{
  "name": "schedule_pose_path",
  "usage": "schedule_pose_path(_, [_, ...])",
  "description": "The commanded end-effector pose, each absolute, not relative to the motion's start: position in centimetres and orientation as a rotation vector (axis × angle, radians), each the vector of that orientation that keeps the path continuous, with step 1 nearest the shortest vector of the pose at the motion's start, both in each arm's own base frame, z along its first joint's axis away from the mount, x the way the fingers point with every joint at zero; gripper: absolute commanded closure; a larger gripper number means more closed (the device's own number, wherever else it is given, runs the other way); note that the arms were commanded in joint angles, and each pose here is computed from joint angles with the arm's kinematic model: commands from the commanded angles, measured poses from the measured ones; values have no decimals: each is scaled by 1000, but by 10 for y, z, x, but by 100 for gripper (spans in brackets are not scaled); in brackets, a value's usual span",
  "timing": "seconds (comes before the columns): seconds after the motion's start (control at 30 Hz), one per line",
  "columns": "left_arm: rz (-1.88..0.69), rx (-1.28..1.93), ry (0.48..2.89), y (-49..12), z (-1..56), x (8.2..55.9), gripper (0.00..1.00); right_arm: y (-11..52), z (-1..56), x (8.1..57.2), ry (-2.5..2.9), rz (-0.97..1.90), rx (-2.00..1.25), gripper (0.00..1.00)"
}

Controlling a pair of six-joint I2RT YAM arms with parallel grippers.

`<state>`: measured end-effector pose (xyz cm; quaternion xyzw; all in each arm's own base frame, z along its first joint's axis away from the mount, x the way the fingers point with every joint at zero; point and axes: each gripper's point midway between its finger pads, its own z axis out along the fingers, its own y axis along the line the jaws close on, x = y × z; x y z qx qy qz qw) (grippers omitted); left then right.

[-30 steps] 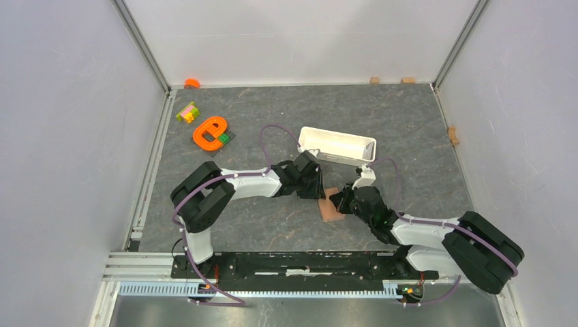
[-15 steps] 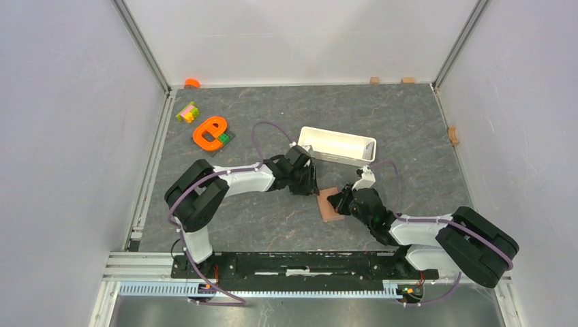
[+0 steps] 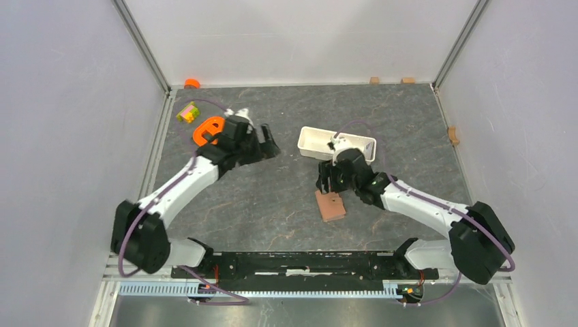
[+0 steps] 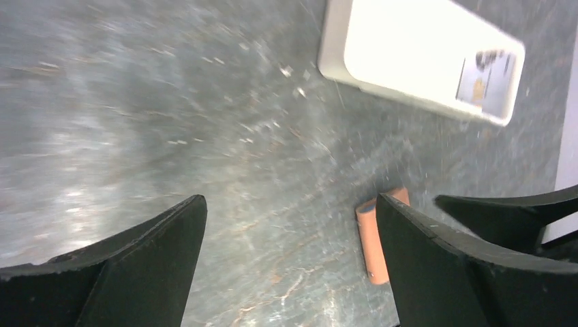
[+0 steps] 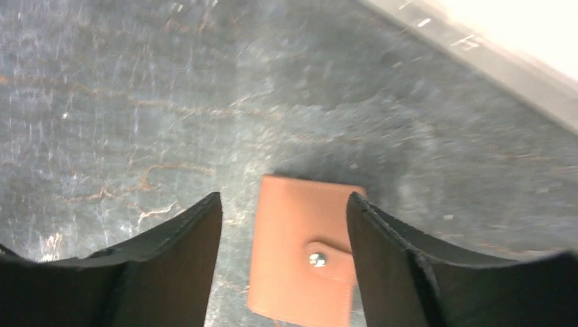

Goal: Put the credit cards into the card holder
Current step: Close the card holder at the center of the board, then reset both arms

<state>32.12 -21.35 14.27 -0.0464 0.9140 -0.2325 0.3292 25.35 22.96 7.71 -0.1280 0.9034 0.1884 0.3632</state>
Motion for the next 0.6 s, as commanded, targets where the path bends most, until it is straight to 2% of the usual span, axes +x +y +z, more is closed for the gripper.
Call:
schedule_pose_path(0.0, [-450,-199,2335,-141,169,319,0,187,99,275,2327,394,-398,25])
schedule_pose_path(0.1, [-378,-236,2286,-102,186,317,0,146,102,293,2341,298,-353,22])
schedule_pose_path(0.23, [-159,-189,2195,-62,210,312,0,82,115,311,2305,169,-202,21])
schedule_pose_path(0.43, [-72,-102,1973,-40,260,293,0,5,179,324,2004,-68,-8,20])
schedule_pose_path(0.57, [-70,-88,1861,-34,269,281,0,-9,215,313,1731,-132,22,20])
